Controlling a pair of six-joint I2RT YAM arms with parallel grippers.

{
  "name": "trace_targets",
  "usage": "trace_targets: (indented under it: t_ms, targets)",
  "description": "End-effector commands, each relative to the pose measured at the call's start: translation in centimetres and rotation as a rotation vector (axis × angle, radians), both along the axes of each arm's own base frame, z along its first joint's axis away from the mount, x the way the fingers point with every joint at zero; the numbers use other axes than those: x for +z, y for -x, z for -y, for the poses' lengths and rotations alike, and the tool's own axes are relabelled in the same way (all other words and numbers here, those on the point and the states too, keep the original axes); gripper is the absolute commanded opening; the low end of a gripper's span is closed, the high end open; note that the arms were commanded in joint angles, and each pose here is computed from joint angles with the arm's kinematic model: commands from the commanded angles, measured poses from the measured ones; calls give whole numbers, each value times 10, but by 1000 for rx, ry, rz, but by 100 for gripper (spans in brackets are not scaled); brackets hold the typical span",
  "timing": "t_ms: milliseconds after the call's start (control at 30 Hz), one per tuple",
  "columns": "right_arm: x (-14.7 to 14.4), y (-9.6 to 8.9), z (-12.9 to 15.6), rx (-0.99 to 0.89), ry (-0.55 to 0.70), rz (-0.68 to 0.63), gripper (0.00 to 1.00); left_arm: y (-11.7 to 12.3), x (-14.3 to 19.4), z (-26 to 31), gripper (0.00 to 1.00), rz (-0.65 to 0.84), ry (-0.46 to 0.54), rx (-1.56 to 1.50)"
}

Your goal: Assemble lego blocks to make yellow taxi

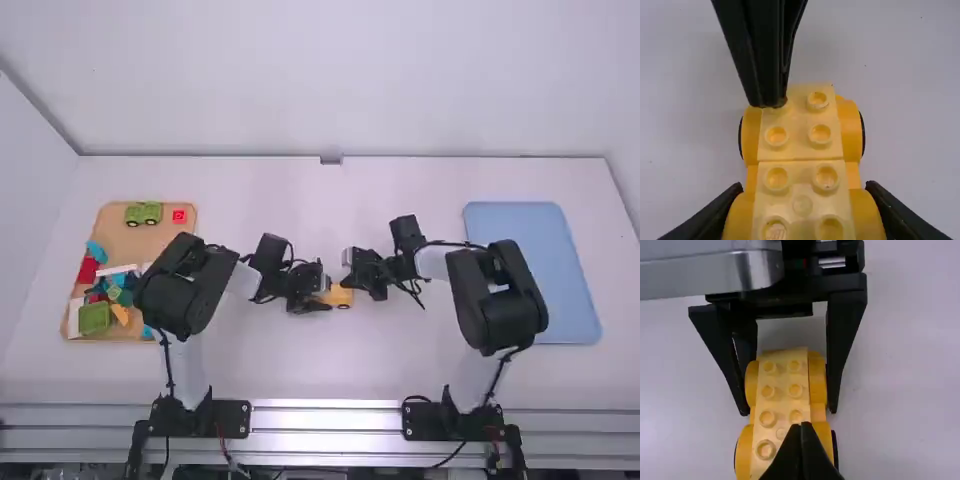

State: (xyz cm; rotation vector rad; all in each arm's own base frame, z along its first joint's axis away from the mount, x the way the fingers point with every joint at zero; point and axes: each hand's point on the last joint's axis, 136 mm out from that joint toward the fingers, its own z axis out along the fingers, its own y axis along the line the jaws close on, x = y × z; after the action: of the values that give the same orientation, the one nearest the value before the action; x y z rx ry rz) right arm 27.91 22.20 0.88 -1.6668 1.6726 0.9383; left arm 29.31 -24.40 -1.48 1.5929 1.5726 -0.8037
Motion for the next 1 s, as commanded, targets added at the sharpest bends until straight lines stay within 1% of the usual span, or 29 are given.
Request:
trace_targets:
  t_ms: [0,33,100,167,233,300,333,367,433,467,533,600,700,800,900,967]
  targets:
    - [-57,17,24,-34,287,-48,0,-1,4,5,33,16,30,-26]
    - [-59,15,21,-51,310,-45,0,-1,4,5,33,15,30,-26]
    - [-59,13,16,-47,309,-29,0,-1,4,5,33,17,30,-26]
    - [-54,9,9,-39,286,0,0,-1,4,5,33,16,31,-26]
    - [-43,5,3,-32,248,13,0,-2,5,6,33,16,31,-26]
    - [-26,0,-1,-33,189,30,0,-3,5,6,32,17,31,-26]
    - [-10,-3,-4,-12,131,69,0,-3,6,6,32,20,32,-26]
    - [-5,-3,-5,-1,110,86,0,-4,6,6,32,21,33,-27]
    - [17,-3,-8,40,22,141,0,-4,6,6,32,22,32,-26]
    - [23,-3,-9,47,-1,153,0,-4,6,6,32,21,32,-26]
    - [28,-2,-8,51,-13,164,0,-3,6,6,32,21,32,-26]
    - [27,-1,-7,45,-12,163,0,-3,6,6,32,21,32,-26]
    - [21,6,-5,48,-11,144,0,-4,6,6,32,24,32,-27]
    - [22,6,-6,49,-17,146,0,-4,6,7,32,27,32,-27]
    - [29,-4,-5,19,-28,172,1,-9,6,6,33,36,18,-13]
    - [34,-17,-1,-52,-12,172,9,-16,2,3,35,28,-15,25]
